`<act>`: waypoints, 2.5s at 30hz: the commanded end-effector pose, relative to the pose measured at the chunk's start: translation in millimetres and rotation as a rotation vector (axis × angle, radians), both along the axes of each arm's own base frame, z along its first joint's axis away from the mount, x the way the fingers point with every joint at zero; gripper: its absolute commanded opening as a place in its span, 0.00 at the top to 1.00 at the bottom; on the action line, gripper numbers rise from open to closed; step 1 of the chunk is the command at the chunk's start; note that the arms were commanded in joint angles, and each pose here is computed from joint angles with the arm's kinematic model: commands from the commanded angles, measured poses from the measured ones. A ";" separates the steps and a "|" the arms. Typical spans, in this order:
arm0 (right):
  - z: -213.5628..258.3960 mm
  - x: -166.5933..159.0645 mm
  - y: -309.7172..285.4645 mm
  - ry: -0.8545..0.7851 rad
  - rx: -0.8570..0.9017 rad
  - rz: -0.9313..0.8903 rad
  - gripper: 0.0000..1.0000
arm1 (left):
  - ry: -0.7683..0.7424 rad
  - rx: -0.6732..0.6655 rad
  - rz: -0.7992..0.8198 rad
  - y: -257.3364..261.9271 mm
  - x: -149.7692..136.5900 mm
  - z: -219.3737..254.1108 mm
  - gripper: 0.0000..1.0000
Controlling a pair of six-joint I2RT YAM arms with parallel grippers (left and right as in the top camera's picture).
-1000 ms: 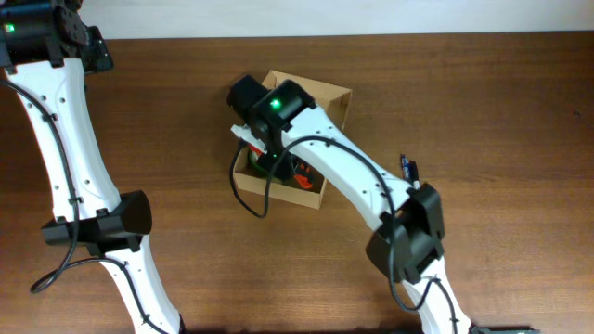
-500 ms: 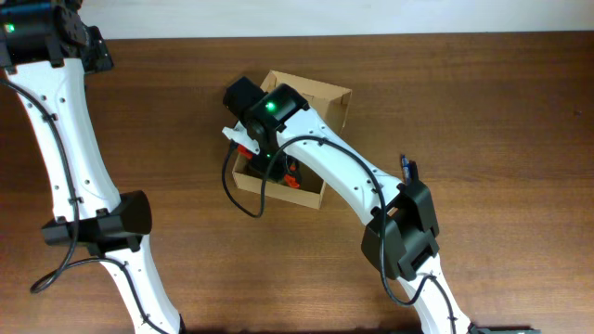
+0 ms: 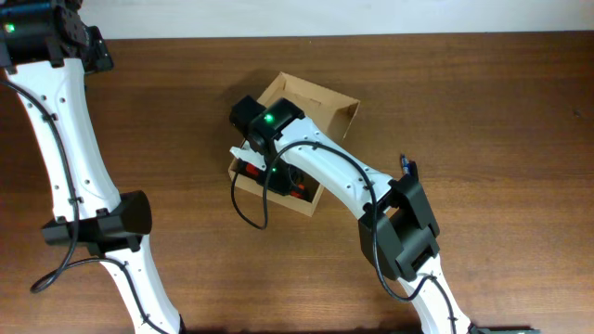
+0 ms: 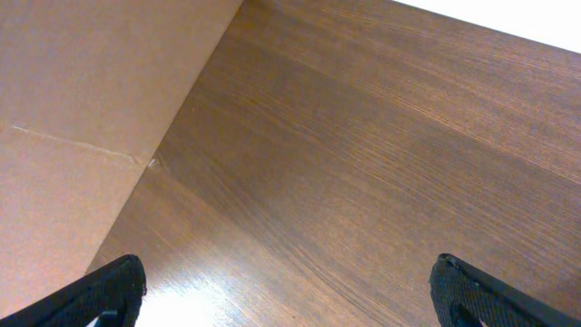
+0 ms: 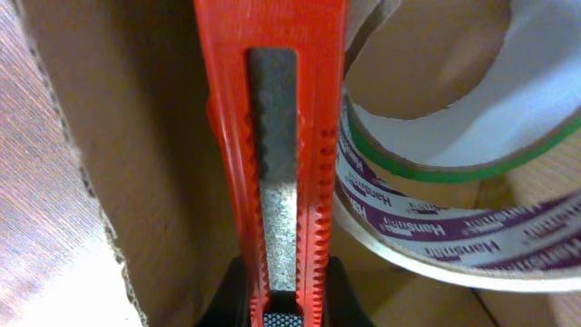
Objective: Pack container
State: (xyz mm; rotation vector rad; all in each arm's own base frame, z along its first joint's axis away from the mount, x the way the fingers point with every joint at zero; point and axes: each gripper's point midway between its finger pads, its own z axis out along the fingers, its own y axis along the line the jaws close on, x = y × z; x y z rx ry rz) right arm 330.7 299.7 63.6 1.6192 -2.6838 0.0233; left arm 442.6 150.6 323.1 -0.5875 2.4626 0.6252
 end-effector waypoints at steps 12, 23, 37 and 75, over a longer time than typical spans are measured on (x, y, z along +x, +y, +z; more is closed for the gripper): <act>-10.8 -4.8 1.3 0.016 -0.007 0.007 0.86 | -0.037 0.021 0.000 2.0 -7.9 18.1 0.00; 50.2 17.3 19.0 -0.110 0.104 0.002 0.86 | -0.037 0.021 0.000 2.0 -7.9 18.1 0.00; 64.0 15.9 18.2 -0.119 0.115 -0.007 0.86 | -0.037 0.021 0.000 2.0 -7.9 18.1 0.00; 25.0 -19.3 30.5 0.006 0.117 0.028 0.85 | -0.037 0.021 0.000 2.0 -7.9 18.1 0.00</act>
